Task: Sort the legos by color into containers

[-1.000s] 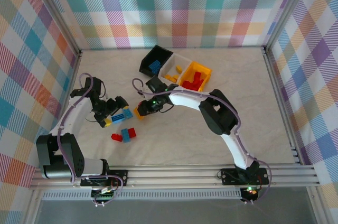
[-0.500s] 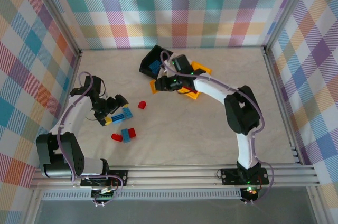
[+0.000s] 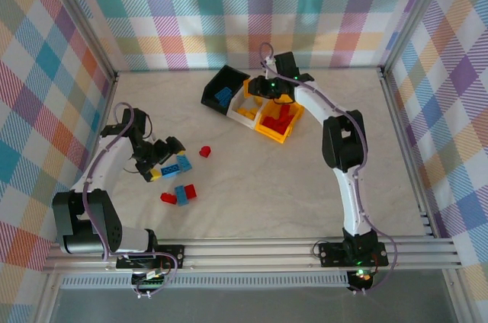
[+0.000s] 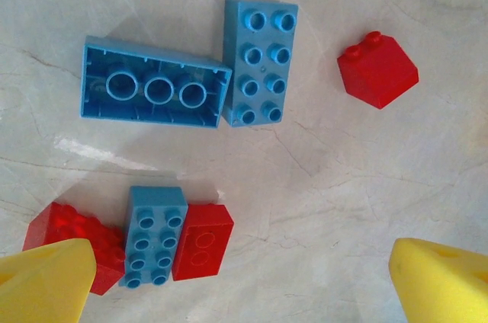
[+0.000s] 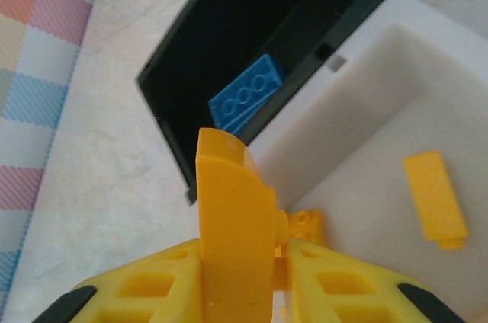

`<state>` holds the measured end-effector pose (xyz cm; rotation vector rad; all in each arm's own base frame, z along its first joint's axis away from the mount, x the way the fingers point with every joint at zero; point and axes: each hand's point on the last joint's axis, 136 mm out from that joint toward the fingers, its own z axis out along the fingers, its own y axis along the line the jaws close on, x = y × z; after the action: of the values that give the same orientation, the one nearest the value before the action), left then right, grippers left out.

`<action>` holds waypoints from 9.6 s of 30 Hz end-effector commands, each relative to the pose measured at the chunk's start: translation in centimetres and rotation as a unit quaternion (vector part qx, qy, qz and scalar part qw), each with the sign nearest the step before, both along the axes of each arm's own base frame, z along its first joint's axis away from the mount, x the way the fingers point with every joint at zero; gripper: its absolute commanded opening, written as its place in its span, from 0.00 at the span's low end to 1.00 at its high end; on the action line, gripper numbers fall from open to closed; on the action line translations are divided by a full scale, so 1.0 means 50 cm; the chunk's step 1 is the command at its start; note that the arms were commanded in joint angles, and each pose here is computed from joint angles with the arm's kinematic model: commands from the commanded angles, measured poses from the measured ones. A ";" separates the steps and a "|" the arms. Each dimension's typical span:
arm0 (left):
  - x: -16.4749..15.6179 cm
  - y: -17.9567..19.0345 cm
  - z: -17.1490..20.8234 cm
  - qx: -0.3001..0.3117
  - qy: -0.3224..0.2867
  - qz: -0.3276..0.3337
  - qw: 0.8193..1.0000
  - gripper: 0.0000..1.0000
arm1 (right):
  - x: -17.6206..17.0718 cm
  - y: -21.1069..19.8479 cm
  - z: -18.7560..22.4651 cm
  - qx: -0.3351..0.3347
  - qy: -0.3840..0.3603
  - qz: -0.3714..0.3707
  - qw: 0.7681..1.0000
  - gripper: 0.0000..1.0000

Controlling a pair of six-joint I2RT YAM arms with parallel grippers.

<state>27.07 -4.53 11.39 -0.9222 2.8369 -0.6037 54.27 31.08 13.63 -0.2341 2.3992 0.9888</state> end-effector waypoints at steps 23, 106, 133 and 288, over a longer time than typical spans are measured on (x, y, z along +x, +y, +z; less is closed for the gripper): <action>0.111 -0.070 -0.016 0.042 0.006 -0.085 0.995 0.98 | -0.263 0.043 0.121 -0.064 -0.145 0.200 0.967 0.60; -0.009 0.008 0.013 0.060 -0.001 -0.048 0.997 1.00 | -0.271 0.120 0.049 -0.150 -0.219 0.232 0.936 0.32; -0.065 -0.046 0.017 0.054 0.007 -0.086 0.995 1.00 | -0.113 -0.153 -0.043 -0.193 -0.101 0.085 0.972 0.32; 0.522 -0.745 0.031 -0.191 -0.207 -0.190 0.941 0.49 | -0.552 -0.241 0.195 -0.035 -0.169 -0.055 0.983 0.73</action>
<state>53.80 -41.76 13.15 -0.2137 2.5140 -1.2671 26.49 19.29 22.64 -0.2549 2.1294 0.7797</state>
